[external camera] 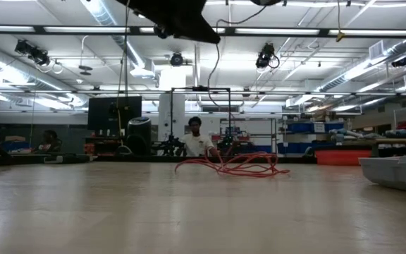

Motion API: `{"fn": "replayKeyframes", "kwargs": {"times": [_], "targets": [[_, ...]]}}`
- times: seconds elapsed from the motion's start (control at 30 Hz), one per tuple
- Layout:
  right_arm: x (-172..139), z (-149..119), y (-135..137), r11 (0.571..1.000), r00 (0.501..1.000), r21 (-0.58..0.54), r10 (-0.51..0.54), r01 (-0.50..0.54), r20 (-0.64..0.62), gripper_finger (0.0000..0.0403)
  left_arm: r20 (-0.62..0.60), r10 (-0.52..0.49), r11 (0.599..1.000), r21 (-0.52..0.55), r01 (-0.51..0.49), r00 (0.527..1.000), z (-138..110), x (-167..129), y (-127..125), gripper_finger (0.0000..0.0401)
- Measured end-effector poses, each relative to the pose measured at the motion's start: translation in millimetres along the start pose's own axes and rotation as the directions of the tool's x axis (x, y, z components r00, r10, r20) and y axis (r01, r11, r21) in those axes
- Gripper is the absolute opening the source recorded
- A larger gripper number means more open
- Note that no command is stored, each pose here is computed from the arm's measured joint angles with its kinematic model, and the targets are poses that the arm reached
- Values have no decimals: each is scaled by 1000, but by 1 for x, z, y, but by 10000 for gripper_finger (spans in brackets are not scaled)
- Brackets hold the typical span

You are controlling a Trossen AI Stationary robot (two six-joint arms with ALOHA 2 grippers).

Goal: Coil cords
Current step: Coil the wire

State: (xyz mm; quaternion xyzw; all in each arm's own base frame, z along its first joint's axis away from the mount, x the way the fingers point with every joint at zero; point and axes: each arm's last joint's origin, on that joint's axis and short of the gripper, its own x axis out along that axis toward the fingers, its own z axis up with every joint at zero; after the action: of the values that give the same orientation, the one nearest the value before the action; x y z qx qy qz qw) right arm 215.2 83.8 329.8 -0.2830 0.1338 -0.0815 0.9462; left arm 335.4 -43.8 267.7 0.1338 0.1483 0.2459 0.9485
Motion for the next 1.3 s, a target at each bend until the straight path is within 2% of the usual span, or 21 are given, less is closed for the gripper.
{"fn": "replayKeyframes", "kwargs": {"times": [0.17, 0.37, 0.6, 0.77, 0.9, 1.03, 1.3], "targets": [[1, -8, 1, 998, 997, -47, 46, -48, -55, 1, -3, -13, 1000, -19, 12, 1000, 6, -12, 5, 0], [6, -18, -6, 995, 985, -85, -56, 43, -161, 1, 17, -31, 999, -24, 31, 999, 11, -19, 4, 0], [11, -29, -7, 992, 969, -129, -49, 17, -244, 1, 53, -43, 997, -58, 47, 998, 24, -25, 2, 0], [20, -36, -4, 980, 950, -201, -65, 2, -307, 0, 86, -62, 993, -93, 70, 994, 36, -31, -1, 0], [33, -42, -4, 970, 920, -232, -157, 75, -359, 0, 99, -80, 991, -99, 90, 992, 41, -35, -5, 0], [49, -44, -8, 945, 878, -235, -305, 229, -370, 0, 119, -84, 986, -132, 100, 989, 44, -37, -6, 0], [84, -45, -6, 922, 863, -155, -386, 353, -328, 0, 124, -101, 978, -171, 122, 987, 45, -37, -7, 0]]}}
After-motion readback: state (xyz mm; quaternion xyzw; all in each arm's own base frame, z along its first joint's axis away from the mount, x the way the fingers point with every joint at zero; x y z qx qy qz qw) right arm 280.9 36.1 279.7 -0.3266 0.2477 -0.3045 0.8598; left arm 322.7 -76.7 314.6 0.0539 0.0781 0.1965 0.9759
